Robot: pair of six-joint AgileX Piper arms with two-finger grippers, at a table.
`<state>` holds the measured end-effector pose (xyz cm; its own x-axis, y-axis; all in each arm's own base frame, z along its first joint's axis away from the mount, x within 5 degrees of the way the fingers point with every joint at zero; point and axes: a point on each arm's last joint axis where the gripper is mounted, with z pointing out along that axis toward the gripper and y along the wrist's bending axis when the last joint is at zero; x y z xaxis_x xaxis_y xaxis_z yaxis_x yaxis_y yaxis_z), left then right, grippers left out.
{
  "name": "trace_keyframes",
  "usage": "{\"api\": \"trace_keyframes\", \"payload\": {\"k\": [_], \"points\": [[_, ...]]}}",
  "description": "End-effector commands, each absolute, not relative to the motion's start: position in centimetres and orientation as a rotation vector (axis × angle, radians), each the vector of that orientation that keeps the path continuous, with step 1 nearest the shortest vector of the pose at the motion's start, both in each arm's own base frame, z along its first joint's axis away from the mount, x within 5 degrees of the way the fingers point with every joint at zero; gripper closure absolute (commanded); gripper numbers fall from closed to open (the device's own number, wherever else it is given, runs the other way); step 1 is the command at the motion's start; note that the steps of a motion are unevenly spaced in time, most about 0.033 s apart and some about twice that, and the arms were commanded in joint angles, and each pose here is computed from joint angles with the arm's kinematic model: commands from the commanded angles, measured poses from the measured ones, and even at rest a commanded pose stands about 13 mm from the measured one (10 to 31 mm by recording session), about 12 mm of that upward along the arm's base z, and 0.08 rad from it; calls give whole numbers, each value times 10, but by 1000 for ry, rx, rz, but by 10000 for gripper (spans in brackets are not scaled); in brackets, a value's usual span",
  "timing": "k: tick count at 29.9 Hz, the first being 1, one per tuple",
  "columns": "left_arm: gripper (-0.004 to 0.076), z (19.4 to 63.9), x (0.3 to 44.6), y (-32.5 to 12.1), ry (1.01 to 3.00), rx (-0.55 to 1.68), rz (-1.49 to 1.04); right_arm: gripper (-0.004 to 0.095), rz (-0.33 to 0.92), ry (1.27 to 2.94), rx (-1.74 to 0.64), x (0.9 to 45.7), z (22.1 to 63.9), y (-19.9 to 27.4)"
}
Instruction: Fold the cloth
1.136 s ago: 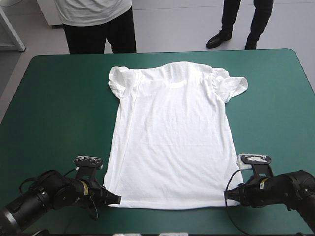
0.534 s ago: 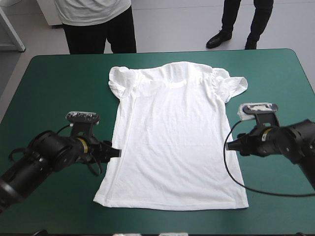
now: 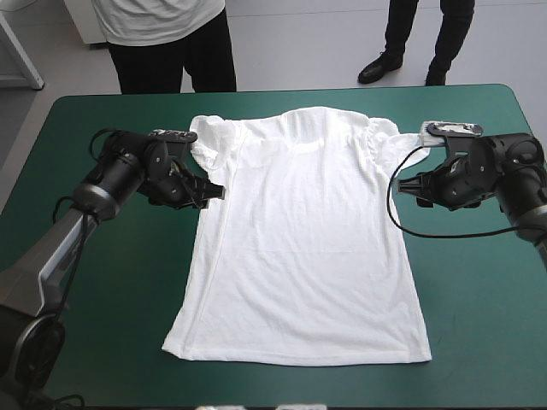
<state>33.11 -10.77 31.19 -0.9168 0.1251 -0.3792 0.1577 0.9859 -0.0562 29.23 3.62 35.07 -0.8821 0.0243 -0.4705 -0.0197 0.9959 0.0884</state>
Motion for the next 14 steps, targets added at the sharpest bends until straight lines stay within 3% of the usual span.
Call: {"api": "trace_keyframes", "payload": {"k": [1, 14], "points": [[286, 323, 350, -112, 2680, 215, -117, 406, 182, 2553, 38, 296, 368, 27], [287, 272, 424, -117, 2811, 192, -63, 424, 168, 2537, 34, 298, 370, 25]]}}
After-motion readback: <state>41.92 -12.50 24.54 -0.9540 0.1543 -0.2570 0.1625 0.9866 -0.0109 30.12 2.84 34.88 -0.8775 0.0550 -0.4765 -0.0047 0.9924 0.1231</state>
